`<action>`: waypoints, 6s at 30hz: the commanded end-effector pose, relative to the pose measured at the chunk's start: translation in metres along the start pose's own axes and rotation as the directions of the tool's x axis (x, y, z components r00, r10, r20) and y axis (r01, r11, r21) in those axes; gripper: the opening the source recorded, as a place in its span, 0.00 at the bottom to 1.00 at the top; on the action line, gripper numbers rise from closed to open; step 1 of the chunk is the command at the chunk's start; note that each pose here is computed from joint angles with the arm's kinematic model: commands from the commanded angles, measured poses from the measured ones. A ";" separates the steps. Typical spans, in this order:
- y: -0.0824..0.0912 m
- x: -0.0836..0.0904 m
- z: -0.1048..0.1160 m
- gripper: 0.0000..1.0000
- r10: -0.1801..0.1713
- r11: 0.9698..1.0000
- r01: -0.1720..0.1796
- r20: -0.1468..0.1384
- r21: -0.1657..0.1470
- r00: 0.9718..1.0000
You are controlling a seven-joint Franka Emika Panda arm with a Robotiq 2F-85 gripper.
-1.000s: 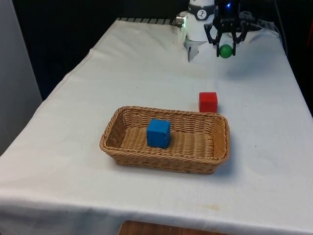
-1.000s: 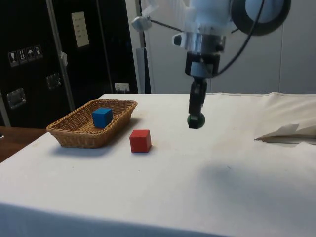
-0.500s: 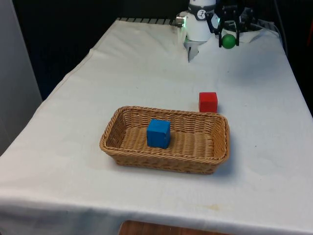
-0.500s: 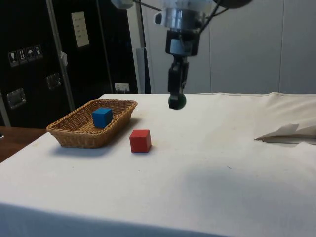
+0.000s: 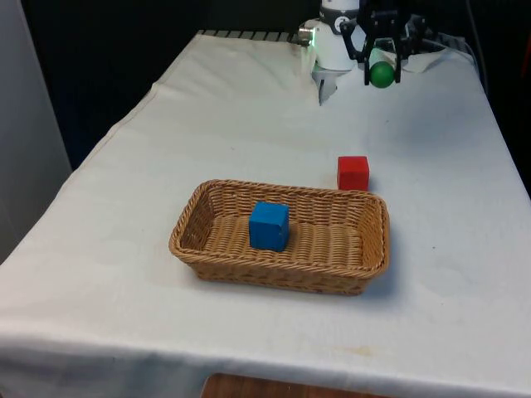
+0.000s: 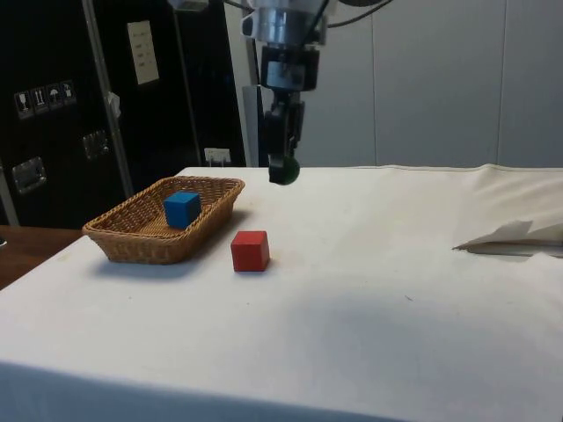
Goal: Place all non-red objects into the basket.
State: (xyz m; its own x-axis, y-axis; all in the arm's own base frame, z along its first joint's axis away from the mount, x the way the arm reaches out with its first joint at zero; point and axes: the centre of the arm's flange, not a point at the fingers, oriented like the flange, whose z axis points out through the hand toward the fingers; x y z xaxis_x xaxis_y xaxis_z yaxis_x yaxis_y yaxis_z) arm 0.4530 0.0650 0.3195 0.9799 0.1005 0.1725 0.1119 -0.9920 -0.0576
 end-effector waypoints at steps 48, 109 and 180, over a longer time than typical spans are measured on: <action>0.048 0.146 0.078 0.00 0.002 0.996 -0.001 0.009 -0.093 1.000; 0.083 0.203 0.115 1.00 0.044 0.996 -0.045 -0.018 -0.081 0.999; 0.067 0.095 0.011 1.00 -0.064 0.991 0.069 0.051 -0.113 0.997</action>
State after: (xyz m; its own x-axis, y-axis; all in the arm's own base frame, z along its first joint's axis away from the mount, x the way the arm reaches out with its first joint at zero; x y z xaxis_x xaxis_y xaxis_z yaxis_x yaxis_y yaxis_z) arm 0.5558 0.0085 0.3211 0.9778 0.1673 0.1258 0.1601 -0.9849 0.0657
